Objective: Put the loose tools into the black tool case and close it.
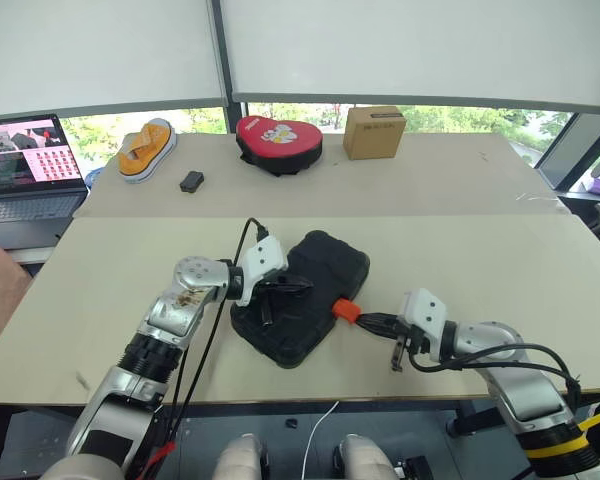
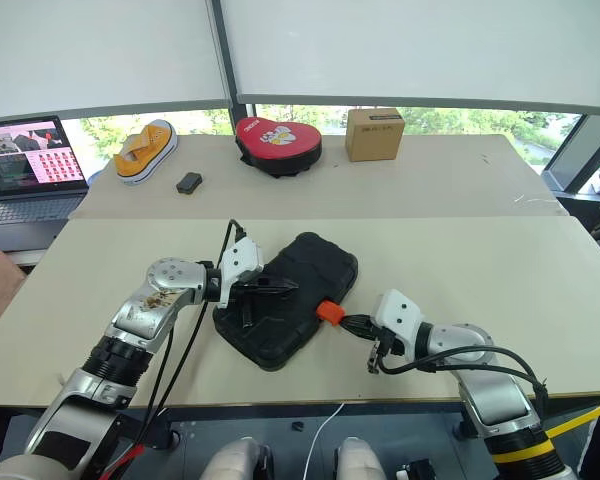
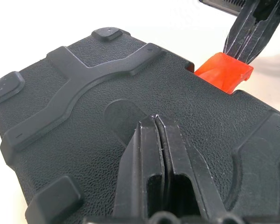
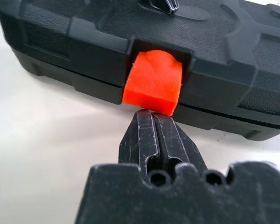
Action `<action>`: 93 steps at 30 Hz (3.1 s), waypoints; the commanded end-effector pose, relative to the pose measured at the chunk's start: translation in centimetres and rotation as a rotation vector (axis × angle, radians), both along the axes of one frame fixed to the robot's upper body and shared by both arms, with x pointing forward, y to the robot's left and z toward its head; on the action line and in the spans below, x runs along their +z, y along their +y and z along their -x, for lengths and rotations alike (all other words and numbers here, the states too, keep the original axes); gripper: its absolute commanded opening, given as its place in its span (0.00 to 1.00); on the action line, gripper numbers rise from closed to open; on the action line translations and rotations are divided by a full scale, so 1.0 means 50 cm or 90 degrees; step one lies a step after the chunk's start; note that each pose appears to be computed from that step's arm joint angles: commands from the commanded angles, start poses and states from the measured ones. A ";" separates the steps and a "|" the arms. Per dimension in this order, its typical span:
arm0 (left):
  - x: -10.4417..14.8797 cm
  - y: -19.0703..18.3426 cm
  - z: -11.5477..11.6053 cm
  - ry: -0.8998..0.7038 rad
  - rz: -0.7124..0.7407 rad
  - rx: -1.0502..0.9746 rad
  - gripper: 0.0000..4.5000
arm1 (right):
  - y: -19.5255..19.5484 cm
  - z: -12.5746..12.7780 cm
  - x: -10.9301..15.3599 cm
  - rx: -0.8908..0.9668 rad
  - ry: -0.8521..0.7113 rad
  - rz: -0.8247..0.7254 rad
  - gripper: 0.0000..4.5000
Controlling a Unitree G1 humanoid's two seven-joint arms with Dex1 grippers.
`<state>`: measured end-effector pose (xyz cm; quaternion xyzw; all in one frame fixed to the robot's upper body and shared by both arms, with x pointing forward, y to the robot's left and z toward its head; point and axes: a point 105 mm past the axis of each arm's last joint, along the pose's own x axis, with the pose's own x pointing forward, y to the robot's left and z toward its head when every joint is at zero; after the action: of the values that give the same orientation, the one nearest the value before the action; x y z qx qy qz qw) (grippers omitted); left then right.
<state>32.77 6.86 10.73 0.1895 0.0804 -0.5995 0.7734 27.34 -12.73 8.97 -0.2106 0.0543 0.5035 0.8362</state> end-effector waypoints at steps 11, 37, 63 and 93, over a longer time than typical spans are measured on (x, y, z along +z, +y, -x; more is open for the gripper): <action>-0.120 0.039 0.024 0.127 -0.082 0.039 0.02 | -0.013 0.009 0.078 0.015 -0.059 -0.024 0.00; -0.113 0.042 0.016 0.123 -0.085 0.043 0.02 | 0.039 -0.030 0.039 0.027 -0.074 -0.052 0.00; -0.122 0.048 0.027 0.134 -0.088 0.044 0.02 | -0.009 0.016 -0.022 -0.023 0.042 -0.004 0.00; -0.129 0.042 0.033 0.145 -0.088 0.040 0.02 | 0.055 -0.008 0.042 -0.019 -0.016 -0.203 0.00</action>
<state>32.73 7.42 10.80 0.1910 0.0817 -0.5970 0.7749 27.46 -11.25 6.97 -0.0779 0.0569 0.4795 0.8722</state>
